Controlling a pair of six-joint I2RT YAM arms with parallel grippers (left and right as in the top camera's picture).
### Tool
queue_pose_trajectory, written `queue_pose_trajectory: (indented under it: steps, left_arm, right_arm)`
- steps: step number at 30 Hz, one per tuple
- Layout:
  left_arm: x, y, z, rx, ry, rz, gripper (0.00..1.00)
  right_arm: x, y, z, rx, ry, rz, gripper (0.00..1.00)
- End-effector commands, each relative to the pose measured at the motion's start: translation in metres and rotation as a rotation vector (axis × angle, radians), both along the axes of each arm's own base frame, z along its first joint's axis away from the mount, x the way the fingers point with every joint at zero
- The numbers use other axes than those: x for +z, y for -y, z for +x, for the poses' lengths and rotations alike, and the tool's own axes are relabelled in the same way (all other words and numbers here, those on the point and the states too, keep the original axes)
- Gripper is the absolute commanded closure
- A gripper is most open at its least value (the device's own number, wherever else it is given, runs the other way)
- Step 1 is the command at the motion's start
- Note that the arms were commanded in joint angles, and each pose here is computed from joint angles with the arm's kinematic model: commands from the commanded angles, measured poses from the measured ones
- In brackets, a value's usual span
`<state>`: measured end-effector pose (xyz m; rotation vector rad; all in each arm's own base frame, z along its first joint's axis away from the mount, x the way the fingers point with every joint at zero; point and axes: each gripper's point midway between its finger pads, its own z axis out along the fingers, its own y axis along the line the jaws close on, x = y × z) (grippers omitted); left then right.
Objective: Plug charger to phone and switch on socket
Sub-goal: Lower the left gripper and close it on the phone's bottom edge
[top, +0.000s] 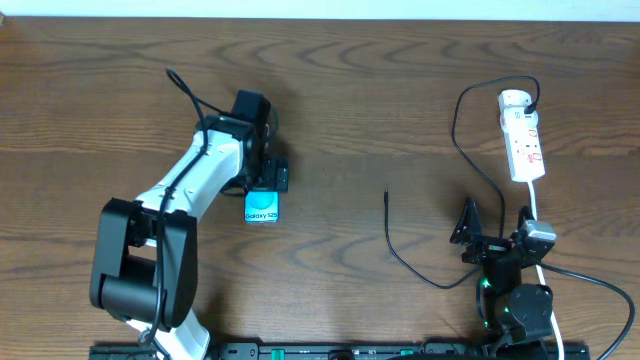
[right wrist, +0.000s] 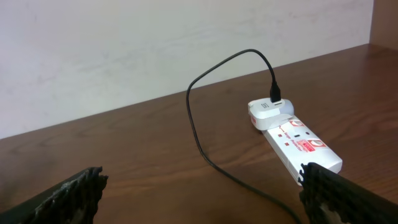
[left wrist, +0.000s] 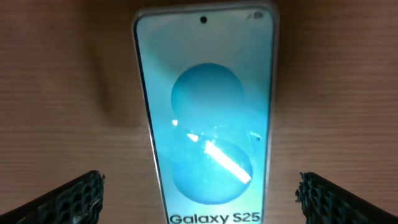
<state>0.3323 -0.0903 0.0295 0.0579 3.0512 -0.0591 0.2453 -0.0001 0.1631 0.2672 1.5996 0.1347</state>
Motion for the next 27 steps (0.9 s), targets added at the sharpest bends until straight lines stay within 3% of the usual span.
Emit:
queue_pose_trajectory:
  steps: [1, 27]
  left_arm:
    - [-0.011, -0.006, -0.010, -0.008, -0.030, 0.018, 0.01]
    - [-0.018, -0.001, 0.004, 0.059, 0.013, -0.005, 0.01]
  right_arm:
    - [-0.001, 0.003, 0.000, -0.013, -0.003, -0.017, 0.01]
    - [-0.001, 0.003, 0.000, -0.013, -0.003, -0.017, 0.01]
